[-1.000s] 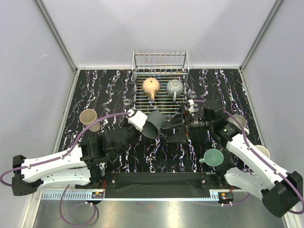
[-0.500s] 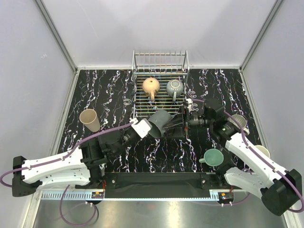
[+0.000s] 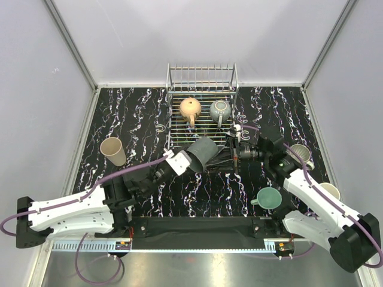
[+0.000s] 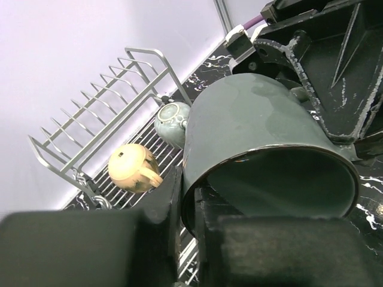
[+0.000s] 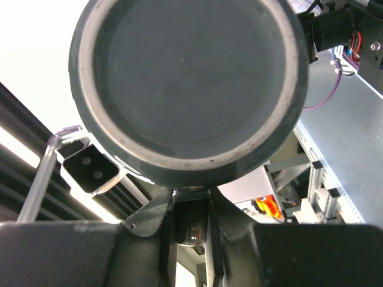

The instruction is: Load the cups into the dish rack

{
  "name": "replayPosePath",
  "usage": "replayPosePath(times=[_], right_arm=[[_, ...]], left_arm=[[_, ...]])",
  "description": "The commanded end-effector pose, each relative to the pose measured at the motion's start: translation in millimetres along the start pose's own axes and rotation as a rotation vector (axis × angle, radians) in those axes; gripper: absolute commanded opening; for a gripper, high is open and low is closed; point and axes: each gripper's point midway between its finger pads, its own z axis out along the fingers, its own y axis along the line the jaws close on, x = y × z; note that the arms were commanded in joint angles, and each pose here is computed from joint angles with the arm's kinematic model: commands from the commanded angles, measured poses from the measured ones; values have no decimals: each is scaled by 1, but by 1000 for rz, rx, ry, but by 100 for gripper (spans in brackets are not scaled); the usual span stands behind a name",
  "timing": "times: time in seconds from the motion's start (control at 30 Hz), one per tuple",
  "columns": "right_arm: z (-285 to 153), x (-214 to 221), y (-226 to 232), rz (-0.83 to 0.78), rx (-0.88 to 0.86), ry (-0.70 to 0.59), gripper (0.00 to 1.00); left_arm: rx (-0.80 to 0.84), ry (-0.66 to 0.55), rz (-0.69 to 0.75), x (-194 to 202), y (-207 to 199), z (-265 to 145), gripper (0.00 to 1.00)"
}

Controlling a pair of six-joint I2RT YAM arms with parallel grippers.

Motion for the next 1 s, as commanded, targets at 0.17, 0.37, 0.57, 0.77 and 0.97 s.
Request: replayPosePath(times=[0.17, 0.37, 0.57, 0.77, 0.97], right_arm=[[-4, -25, 13, -279, 77, -219, 0], [-18, -89, -3, -511, 337, -484, 0], [-31, -178, -28, -741, 672, -731, 0], [-18, -227, -38, -907, 882, -874, 0], [-11, -258, -54, -900, 989, -915, 0]], left_arm=[[-124, 24, -202, -22, 29, -9, 99], [-353, 95, -518, 3, 70, -60, 99], [-476, 204, -604, 16, 98, -83, 99], [-491, 281, -583, 18, 125, -70, 99], [-380, 382, -643, 38, 119, -40, 99]])
